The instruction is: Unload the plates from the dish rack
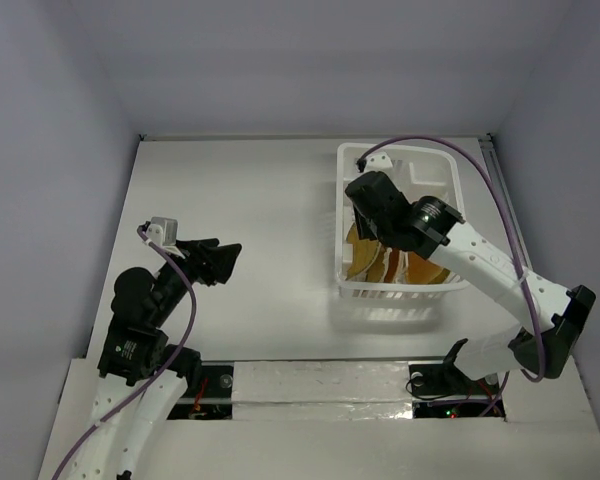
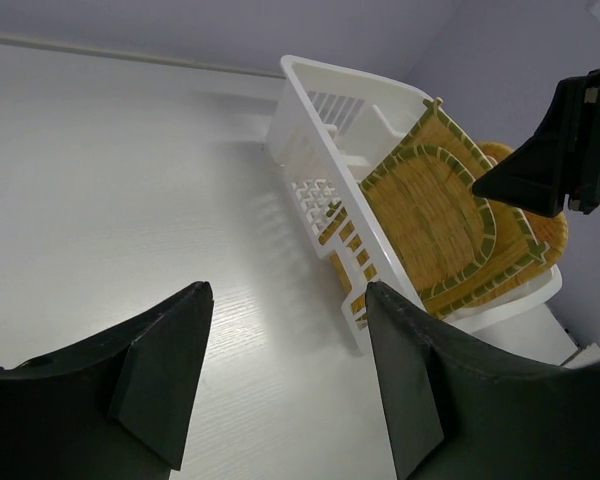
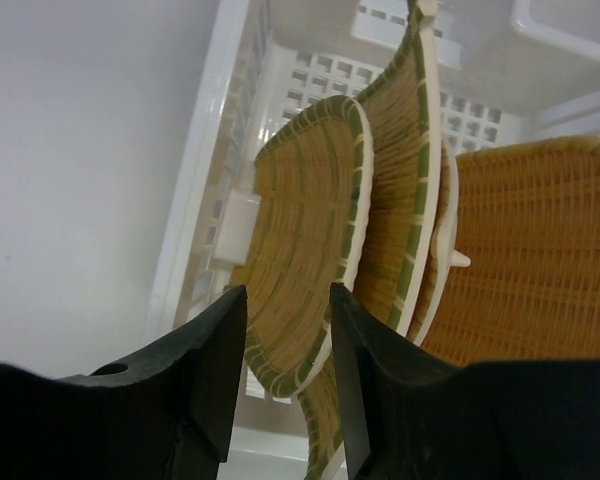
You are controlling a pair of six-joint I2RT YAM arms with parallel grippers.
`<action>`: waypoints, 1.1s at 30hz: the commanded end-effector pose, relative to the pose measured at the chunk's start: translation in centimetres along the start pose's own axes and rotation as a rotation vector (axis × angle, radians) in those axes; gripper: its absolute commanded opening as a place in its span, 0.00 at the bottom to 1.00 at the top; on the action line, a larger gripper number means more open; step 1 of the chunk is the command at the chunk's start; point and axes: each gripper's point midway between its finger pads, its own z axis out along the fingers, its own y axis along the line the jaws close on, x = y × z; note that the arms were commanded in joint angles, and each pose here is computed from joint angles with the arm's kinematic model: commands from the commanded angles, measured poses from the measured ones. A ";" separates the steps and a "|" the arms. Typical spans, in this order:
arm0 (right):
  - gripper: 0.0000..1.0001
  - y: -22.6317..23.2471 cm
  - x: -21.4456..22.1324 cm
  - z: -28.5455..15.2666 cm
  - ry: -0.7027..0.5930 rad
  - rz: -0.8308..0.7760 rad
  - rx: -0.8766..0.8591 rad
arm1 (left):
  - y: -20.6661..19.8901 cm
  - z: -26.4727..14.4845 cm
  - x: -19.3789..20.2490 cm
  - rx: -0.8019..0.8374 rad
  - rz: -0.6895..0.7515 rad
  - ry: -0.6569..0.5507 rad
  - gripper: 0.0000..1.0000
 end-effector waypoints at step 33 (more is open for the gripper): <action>0.11 -3.6 -0.6 3.7 0.038 -0.098 0.287 | -2.0 -0.7 -1.9 0.081 0.027 -0.062 0.62</action>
